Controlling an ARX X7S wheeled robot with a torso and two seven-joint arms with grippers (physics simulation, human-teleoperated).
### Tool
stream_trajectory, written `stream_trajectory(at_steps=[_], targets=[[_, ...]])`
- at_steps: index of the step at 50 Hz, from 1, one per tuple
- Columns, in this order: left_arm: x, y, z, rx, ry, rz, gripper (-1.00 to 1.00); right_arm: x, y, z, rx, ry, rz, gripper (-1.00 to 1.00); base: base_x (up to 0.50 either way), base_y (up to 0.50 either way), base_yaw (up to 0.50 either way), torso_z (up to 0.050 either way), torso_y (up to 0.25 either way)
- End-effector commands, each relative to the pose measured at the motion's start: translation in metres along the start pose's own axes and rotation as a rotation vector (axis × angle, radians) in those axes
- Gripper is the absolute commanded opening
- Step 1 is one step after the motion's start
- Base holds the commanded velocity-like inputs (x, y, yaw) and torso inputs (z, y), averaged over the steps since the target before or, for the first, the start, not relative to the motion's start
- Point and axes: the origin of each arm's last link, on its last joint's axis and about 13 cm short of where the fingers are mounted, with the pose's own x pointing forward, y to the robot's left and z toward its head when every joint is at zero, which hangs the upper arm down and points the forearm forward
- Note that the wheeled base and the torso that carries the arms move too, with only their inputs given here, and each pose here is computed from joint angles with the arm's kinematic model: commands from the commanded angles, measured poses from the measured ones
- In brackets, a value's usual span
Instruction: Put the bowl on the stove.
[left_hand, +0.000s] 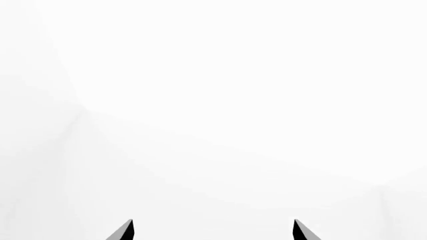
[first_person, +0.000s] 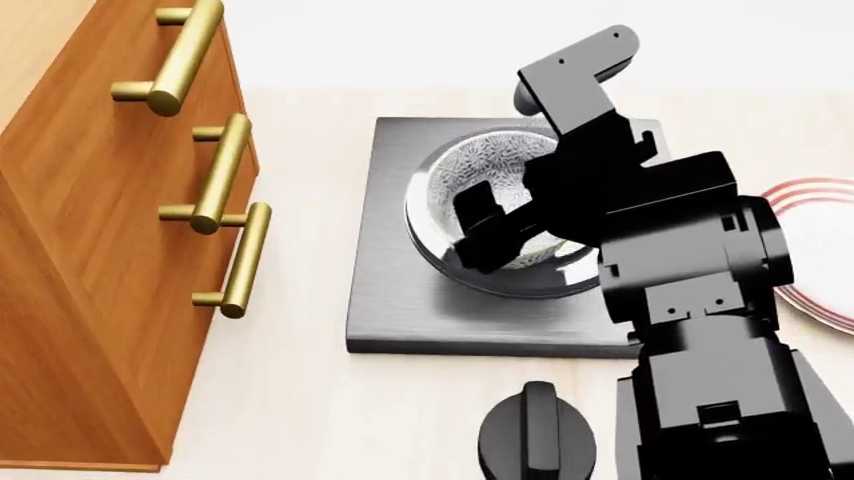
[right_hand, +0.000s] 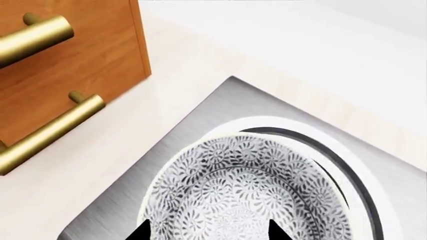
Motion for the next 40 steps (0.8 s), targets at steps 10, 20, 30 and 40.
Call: stream_trajectory(at_steps=[10, 20, 30, 40], targets=[[0.000, 0.000, -0.001, 0.000, 0.001, -0.001, 1.00, 0.008, 0.009, -0.013, 0.104, -0.018, 0.199, 1.00, 0.00, 0.00, 0.00, 0.000, 0.000], [0.000, 0.001, -0.001, -0.006, -0.001, 0.012, 1.00, 0.008, 0.008, -0.005, 0.073, -0.094, 0.231, 1.00, 0.00, 0.00, 0.00, 0.000, 0.000], [0.000, 0.000, -0.001, -0.009, -0.001, 0.015, 1.00, 0.004, -0.001, 0.000, 0.031, -0.205, 0.207, 1.00, 0.00, 0.00, 0.00, 0.000, 0.000], [0.001, 0.001, -0.001, -0.009, 0.000, 0.014, 1.00, -0.004, -0.015, -0.006, 0.045, -0.347, 0.108, 1.00, 0.00, 0.00, 0.00, 0.000, 0.000]])
